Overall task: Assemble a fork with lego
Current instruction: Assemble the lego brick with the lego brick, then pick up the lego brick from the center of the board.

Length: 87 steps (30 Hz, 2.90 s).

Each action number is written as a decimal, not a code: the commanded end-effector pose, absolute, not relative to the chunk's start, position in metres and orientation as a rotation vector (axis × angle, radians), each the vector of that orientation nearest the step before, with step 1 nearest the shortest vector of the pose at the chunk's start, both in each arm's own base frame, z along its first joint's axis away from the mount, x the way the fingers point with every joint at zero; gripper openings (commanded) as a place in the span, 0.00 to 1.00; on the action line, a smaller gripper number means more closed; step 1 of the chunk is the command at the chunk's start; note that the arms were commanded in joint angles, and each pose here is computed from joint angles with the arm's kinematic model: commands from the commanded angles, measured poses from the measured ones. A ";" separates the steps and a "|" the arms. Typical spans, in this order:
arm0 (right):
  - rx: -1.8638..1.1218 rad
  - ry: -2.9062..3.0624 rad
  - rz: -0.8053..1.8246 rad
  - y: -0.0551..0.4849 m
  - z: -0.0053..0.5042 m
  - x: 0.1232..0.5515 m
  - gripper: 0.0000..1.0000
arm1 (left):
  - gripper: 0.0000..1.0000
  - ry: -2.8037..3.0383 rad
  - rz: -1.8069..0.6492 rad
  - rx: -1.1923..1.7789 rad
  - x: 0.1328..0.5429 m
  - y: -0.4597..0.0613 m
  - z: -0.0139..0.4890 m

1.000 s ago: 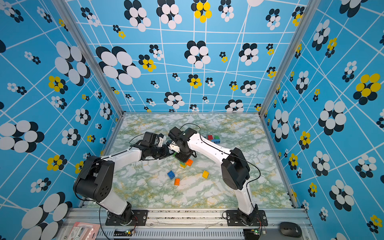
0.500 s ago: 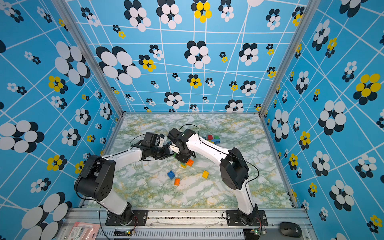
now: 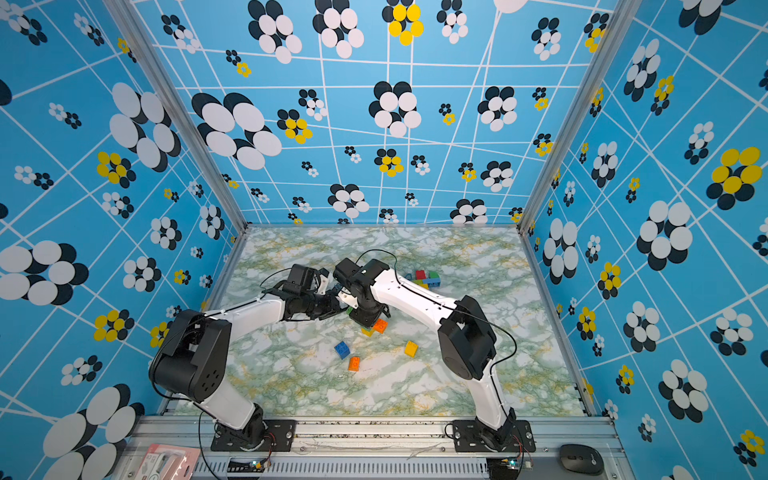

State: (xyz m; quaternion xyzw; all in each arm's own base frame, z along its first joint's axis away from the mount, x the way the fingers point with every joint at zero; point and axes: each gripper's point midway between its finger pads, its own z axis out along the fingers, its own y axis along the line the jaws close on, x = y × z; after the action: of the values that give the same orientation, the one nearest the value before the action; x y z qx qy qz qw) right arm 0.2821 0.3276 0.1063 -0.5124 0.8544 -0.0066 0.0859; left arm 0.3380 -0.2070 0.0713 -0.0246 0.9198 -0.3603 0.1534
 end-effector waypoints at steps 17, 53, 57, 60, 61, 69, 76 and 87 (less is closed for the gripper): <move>-1.316 2.399 0.108 0.342 0.174 0.292 0.86 | 0.51 2.654 -1.007 -0.063 0.340 -0.202 0.070; -0.803 2.753 0.116 0.410 0.073 0.213 0.53 | 0.53 2.413 -0.608 -0.505 0.284 -0.072 0.098; -0.802 2.765 0.121 0.410 0.065 0.217 0.53 | 0.53 2.418 -0.609 -0.502 0.284 -0.072 0.096; -0.827 2.769 0.123 0.415 0.061 0.217 0.49 | 0.53 2.423 -0.607 -0.500 0.286 -0.072 0.095; -0.830 2.773 0.115 0.414 0.059 0.218 0.48 | 0.53 2.425 -0.606 -0.502 0.286 -0.072 0.094; -0.836 2.804 0.099 0.411 0.051 0.218 0.42 | 0.53 2.426 -0.609 -0.500 0.287 -0.073 0.093; -0.850 2.830 0.055 0.408 0.037 0.217 0.37 | 0.53 2.428 -0.612 -0.498 0.288 -0.073 0.093; -0.845 2.828 0.017 0.405 0.034 0.219 0.36 | 0.53 2.431 -0.615 -0.497 0.286 -0.074 0.092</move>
State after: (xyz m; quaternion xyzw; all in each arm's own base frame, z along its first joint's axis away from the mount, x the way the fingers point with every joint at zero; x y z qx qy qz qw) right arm 0.2194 0.4150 0.0498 -0.2845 0.9514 0.0342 0.1131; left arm 0.2886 -0.0766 0.0975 -0.1822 0.9085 -0.2346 0.2940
